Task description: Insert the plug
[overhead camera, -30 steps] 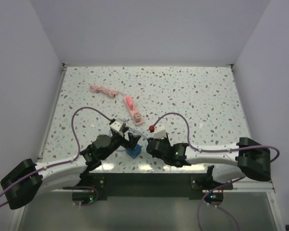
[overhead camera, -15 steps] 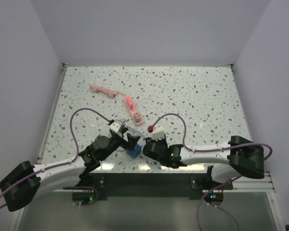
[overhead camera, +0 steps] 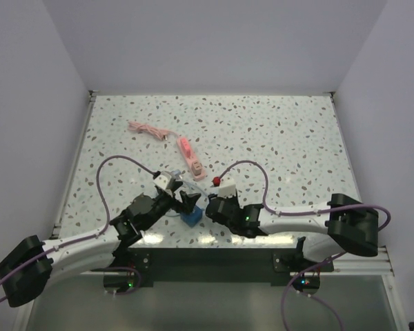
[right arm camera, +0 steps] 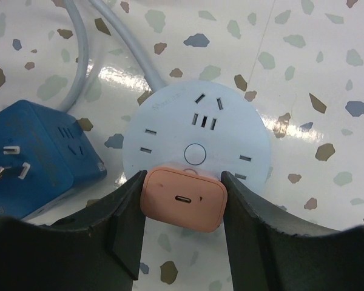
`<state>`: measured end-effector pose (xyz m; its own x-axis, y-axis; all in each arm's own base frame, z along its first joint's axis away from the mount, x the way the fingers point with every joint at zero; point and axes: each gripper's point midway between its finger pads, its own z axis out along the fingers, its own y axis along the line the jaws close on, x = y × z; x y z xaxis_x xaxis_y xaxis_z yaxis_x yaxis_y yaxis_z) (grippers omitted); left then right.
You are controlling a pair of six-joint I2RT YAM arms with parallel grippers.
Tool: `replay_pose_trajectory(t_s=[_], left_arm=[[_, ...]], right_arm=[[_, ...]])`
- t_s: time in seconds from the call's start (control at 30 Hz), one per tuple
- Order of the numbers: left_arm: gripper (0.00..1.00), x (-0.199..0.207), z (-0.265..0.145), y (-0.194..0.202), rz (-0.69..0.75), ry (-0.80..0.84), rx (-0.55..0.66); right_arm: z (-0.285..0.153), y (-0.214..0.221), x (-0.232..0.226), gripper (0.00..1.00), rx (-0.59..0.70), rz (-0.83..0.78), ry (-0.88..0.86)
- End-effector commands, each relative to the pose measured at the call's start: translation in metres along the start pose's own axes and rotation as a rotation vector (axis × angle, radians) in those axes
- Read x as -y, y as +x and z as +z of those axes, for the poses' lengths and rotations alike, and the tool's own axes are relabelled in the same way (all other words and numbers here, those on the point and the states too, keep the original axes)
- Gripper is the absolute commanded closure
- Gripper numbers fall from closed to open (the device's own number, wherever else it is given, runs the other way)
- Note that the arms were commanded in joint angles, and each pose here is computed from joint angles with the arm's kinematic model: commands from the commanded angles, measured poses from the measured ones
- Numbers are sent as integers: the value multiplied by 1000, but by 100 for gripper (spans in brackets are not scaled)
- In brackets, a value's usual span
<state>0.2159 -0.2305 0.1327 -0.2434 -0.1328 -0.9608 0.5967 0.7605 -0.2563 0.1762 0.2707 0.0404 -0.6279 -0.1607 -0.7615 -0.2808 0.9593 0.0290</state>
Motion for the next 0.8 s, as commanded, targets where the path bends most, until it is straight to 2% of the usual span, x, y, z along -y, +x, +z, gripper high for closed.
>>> replay_pose_trajectory(t_s=[0.0,0.2,0.47,0.5,0.53,0.57,0.6,0.67,0.7,0.77], left_arm=[[11,-4,-2,-10,-16,-21,36],[9,-6,-2,-13,-23,-37,37],[7,-7,-3,-14,-27,-48,37],[6,-9,-3,-14,-27,-54,37],[6,-9,-3,-14,-27,-57,38],[5,-10,-3,-14,-25,-60,39],[4,-10,-3,-14,-23,-61,37],[1,-10,-3,-16,-21,-62,39],[0,-9,-3,-19,-22,-62,44],[0,-10,-3,-21,-19,-72,48]], right_arm=[[4,85,59,100,-337,-119,101],[21,43,67,100,-257,-82,111],[29,22,69,100,-238,-108,121],[28,17,66,97,-232,-101,113],[26,16,67,82,-234,-106,115],[25,13,67,74,-227,-106,113],[20,5,66,58,-212,-103,107],[14,-3,65,48,-190,-103,90],[9,-8,65,34,-178,-106,79],[-3,-28,61,22,-123,-88,38]])
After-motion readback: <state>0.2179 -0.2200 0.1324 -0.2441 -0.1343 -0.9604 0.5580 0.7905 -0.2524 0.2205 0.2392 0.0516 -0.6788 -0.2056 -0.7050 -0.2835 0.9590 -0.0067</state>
